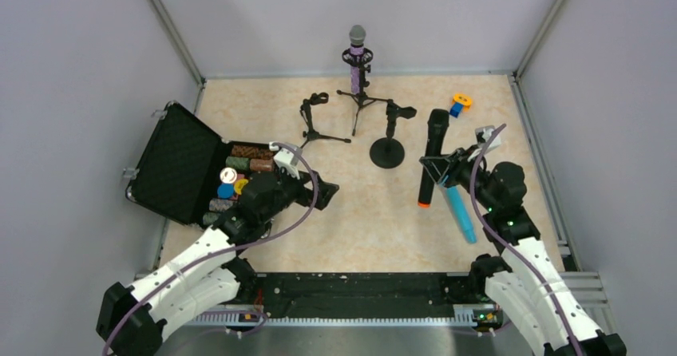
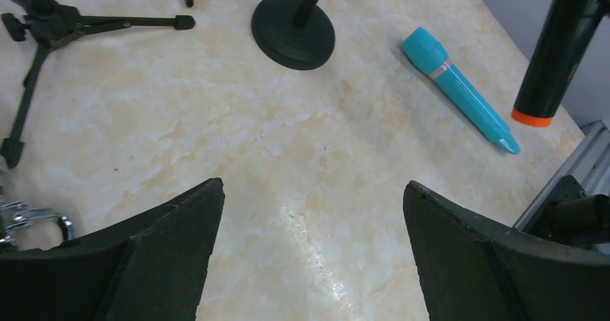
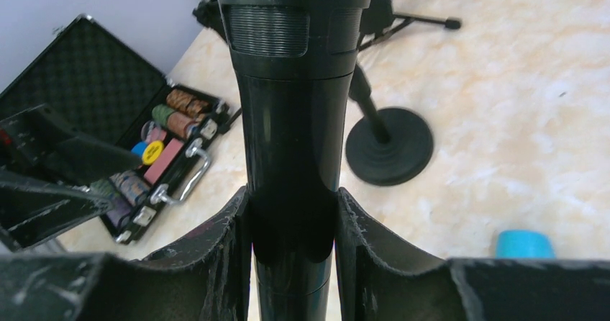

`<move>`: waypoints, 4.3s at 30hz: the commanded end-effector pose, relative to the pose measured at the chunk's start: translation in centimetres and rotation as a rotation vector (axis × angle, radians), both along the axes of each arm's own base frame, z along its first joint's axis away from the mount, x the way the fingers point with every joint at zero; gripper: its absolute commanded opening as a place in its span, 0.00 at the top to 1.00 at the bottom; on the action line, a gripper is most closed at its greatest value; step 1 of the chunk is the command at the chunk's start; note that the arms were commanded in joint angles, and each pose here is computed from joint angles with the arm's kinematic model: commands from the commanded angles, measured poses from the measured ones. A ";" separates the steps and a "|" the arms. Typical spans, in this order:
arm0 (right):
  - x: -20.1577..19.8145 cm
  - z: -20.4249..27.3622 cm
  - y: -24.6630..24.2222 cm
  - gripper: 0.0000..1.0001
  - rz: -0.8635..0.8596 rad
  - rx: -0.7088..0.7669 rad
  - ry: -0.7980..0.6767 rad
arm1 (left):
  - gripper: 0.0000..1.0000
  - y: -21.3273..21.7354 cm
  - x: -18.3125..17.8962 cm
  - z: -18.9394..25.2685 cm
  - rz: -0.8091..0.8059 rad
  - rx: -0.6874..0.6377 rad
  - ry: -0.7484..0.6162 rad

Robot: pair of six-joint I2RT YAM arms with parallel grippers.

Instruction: Attach the microphones to the stand

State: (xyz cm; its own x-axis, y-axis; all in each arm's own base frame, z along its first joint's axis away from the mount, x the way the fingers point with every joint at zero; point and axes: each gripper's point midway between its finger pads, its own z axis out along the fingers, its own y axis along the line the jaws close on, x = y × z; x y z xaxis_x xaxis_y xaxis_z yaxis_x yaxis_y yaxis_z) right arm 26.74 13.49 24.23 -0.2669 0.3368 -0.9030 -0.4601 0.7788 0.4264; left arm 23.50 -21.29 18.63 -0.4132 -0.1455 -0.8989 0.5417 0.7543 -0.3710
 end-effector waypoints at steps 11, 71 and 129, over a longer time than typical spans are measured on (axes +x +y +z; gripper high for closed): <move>-3.8 5.8 3.3 1.00 0.237 0.242 -0.149 | 0.01 -9.0 -3.0 6.6 -0.442 -0.292 0.053; -7.0 6.0 7.3 0.07 0.628 0.393 0.049 | 1.00 -17.8 -7.8 4.1 -0.687 -0.236 0.119; -4.7 0.1 7.0 1.00 0.457 0.288 0.033 | 0.06 -13.3 -4.2 3.1 -0.346 -0.403 0.067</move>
